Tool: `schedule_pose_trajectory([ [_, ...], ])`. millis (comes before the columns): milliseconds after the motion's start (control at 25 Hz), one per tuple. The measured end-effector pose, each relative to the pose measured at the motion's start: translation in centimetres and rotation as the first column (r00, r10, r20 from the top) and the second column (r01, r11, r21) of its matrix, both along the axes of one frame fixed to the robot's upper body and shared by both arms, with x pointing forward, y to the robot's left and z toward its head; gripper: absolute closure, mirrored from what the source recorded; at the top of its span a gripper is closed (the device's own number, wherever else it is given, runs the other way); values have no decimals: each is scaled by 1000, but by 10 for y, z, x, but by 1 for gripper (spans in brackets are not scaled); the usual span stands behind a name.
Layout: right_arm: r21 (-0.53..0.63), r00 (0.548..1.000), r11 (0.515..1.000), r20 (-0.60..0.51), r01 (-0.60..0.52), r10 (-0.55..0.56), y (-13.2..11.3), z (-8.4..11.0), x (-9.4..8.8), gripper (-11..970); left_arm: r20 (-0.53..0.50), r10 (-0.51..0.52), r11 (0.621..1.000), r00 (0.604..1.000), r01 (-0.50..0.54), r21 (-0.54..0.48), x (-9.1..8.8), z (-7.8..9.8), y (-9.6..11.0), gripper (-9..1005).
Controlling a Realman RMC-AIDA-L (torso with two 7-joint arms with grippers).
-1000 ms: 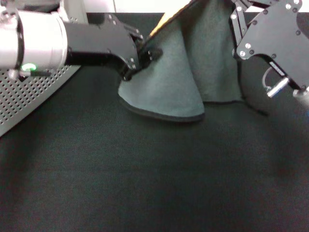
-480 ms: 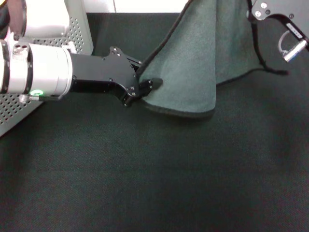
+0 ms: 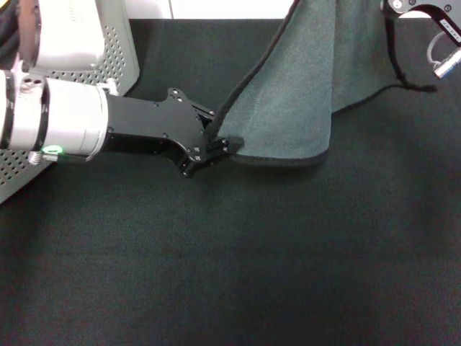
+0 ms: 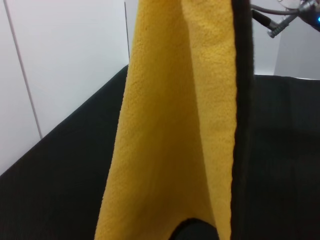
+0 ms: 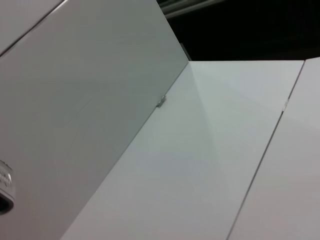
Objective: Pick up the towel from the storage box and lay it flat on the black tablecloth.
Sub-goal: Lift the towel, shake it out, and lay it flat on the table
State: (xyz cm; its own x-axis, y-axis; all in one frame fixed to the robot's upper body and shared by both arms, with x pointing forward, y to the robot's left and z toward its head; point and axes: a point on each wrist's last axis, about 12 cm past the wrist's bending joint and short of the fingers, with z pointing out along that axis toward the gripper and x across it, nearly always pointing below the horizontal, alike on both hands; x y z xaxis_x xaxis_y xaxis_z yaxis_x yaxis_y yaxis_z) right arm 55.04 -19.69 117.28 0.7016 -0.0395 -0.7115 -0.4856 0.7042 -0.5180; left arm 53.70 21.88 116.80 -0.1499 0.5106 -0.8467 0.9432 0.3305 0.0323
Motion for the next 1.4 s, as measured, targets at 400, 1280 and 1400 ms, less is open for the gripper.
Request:
schedule_pose_trajectory([
  [400, 5, 1000, 1000, -15, 19, -19, -5, -4, -2, 930, -21, 6, 1000, 1000, -7, -21, 1, 6, 13, 838],
  [1280, 10, 1000, 1000, -5, 12, -12, -5, -2, -3, 919, -58, -22, 999, 998, 21, -27, 5, -2, 6, 835],
  [1400, 8, 1000, 1000, -6, 11, -11, -5, -3, -3, 917, -68, -27, 999, 997, 25, -32, 7, -4, 4, 835],
])
